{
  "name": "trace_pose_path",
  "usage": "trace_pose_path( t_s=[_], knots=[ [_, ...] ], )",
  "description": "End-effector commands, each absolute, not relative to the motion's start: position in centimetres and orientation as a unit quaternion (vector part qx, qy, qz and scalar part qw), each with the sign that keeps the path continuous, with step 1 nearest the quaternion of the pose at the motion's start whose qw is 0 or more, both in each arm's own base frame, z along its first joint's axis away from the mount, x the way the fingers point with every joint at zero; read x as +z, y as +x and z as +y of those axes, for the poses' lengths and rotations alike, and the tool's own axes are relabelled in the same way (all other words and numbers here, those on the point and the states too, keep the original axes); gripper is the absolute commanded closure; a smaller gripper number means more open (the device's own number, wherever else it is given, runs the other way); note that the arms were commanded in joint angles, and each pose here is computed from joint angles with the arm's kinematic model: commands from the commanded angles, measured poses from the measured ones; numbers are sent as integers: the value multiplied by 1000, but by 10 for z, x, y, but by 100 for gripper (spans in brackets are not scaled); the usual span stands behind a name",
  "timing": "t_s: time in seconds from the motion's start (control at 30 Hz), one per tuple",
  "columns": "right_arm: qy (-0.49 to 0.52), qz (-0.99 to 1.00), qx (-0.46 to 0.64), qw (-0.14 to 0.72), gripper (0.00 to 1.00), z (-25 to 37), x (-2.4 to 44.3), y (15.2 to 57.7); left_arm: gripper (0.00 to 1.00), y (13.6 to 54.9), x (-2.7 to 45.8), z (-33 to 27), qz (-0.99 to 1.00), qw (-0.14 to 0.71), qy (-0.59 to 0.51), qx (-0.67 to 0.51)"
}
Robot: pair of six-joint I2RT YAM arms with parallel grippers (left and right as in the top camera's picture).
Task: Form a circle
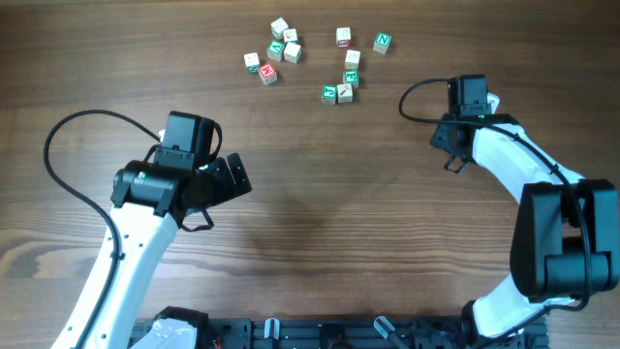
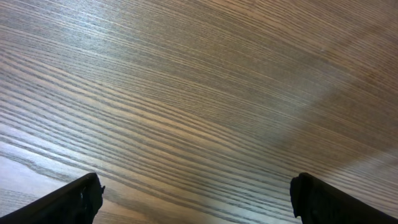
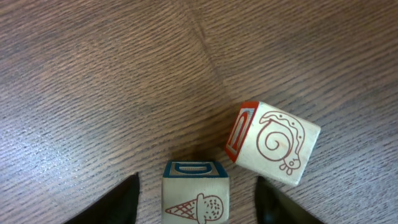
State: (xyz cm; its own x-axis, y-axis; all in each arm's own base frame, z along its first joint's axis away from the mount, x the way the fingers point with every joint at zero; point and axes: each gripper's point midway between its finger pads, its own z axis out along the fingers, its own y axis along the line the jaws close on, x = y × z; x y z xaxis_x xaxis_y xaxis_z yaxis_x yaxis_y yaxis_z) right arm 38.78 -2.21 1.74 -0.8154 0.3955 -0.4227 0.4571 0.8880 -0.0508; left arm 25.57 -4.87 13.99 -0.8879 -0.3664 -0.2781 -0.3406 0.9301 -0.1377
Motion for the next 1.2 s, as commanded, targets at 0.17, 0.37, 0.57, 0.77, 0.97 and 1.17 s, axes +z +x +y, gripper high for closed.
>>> trace_pose_path(
  t_s=[0.17,0.37,0.57,0.77,0.97,1.17],
  knots=[
    [222,949,-31,224,2,-10,57,385,0,255,139,-48,971,150,-183,-45],
    [176,937,82,289,1,27,128,385,0,255,139,-48,971,150,-183,-45],
    [98,924,151,338,0,94,140,412,0,255,139,-48,971,150,-183,-45],
    [56,920,191,337,1,169,82,446,0,255,139,-48,971,150,-183,-45],
    [52,905,211,366,0,193,76,482,0,255,139,-48,971,150,-183,-45],
    [68,901,197,381,1,208,62,543,0,255,139,-48,971,150,-183,-45]
  ],
)
